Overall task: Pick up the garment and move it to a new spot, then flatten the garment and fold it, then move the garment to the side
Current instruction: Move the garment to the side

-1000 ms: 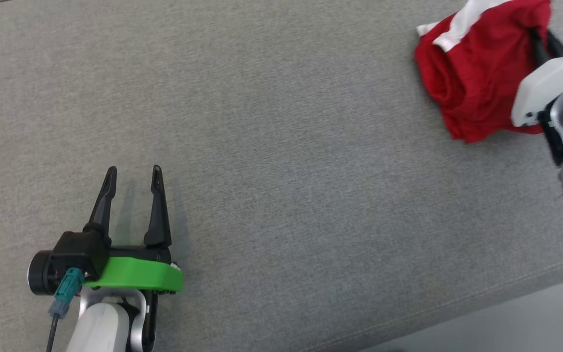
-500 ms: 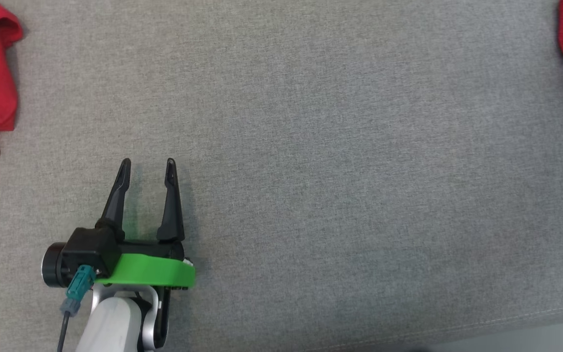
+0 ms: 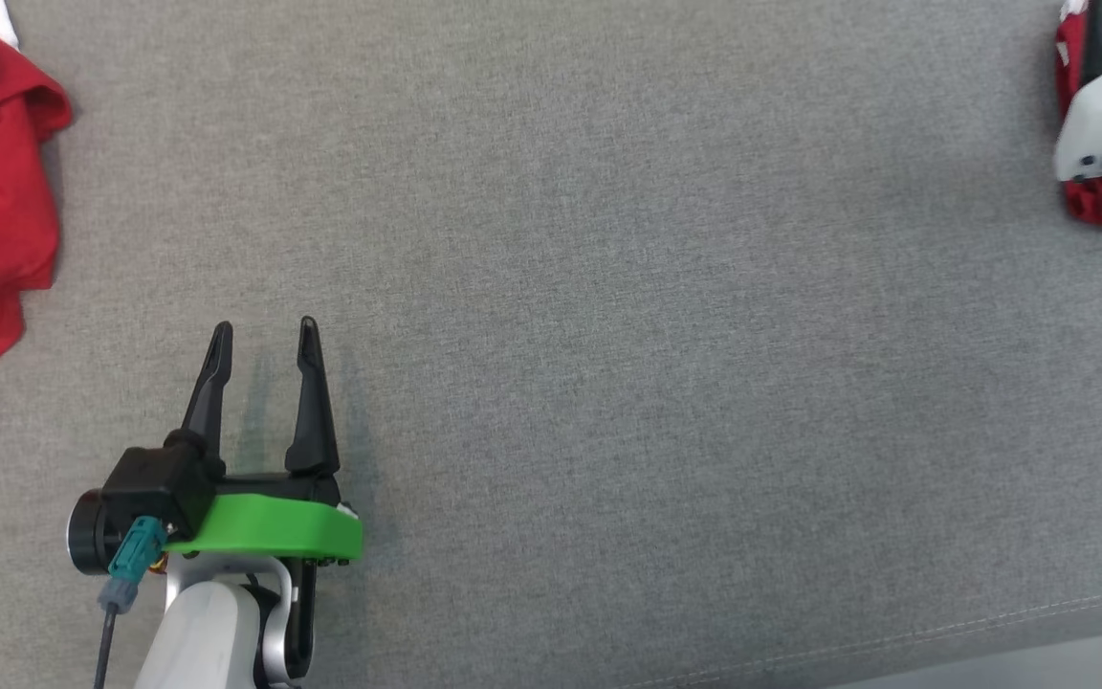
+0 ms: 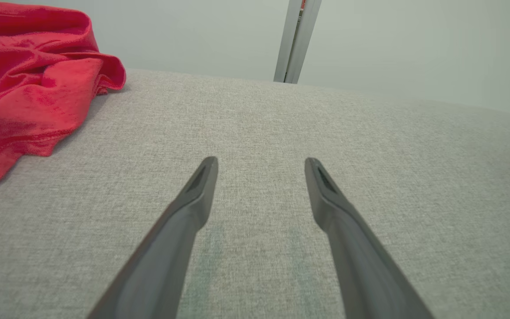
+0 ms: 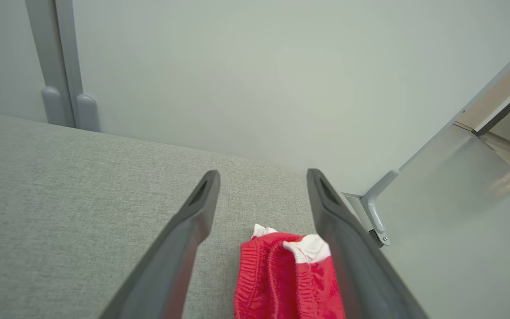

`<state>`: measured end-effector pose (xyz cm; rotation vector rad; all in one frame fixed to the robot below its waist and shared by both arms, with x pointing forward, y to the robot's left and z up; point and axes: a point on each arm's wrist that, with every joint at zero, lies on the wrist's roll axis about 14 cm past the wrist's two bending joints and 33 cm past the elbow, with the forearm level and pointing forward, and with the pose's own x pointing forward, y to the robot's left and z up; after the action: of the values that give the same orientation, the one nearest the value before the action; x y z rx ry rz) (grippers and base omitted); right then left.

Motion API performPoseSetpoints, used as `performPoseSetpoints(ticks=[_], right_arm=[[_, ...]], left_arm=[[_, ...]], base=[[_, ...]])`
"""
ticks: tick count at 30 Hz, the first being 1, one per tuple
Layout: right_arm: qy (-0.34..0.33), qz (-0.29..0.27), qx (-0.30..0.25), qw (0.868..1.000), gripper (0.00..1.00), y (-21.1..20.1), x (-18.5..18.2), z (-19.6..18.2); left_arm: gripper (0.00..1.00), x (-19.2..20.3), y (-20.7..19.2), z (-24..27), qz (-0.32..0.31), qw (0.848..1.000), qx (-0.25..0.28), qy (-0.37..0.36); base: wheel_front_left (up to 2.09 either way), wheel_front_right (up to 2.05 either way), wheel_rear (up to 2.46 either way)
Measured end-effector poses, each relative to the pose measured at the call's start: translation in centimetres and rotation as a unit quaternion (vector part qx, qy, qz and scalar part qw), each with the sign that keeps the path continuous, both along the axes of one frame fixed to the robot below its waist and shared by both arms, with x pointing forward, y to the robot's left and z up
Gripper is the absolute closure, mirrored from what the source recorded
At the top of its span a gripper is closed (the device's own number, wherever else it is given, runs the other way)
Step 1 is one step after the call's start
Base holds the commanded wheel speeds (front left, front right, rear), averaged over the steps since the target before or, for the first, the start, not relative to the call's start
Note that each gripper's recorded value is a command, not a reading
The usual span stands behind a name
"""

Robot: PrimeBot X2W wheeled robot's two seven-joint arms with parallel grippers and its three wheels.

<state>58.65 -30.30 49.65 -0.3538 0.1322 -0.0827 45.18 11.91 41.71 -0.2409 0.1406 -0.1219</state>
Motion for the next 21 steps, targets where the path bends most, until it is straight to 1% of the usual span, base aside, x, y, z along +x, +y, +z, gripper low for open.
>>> performPoseSetpoints(ticks=[5, 10, 14, 16, 21], right_arm=[[-0.021, 0.059, 0.011, 0.998, 0.00, 5.2, -1.1, 1.8], [-0.039, 0.104, 0.057, 0.992, 0.00, 9.9, -3.7, 2.9], [-0.062, 0.132, 0.089, 0.985, 0.00, 12.6, -6.0, 4.1], [-0.067, 0.148, 0.112, 0.980, 0.00, 14.2, -7.7, 4.1], [-0.075, 0.152, 0.160, 0.972, 0.00, 15.5, -11.7, 3.1]], left_arm=[[0.00, -0.5, 0.7, 1.7, 0.013, 1.000, -0.002, -0.014], [0.00, -1.8, 2.0, 3.3, 0.033, 0.999, 0.000, -0.027], [0.00, -3.5, 2.5, 3.9, 0.044, 0.999, -0.005, -0.029], [0.00, -4.5, 2.8, 4.2, 0.050, 0.998, -0.006, -0.031], [0.00, -6.5, 3.5, 4.9, 0.061, 0.997, -0.009, -0.037]], base=[[0.00, 0.00, 0.00], [0.00, 0.00, 0.00], [0.00, 0.00, 0.00], [0.00, 0.00, 0.00], [0.00, 0.00, 0.00]])
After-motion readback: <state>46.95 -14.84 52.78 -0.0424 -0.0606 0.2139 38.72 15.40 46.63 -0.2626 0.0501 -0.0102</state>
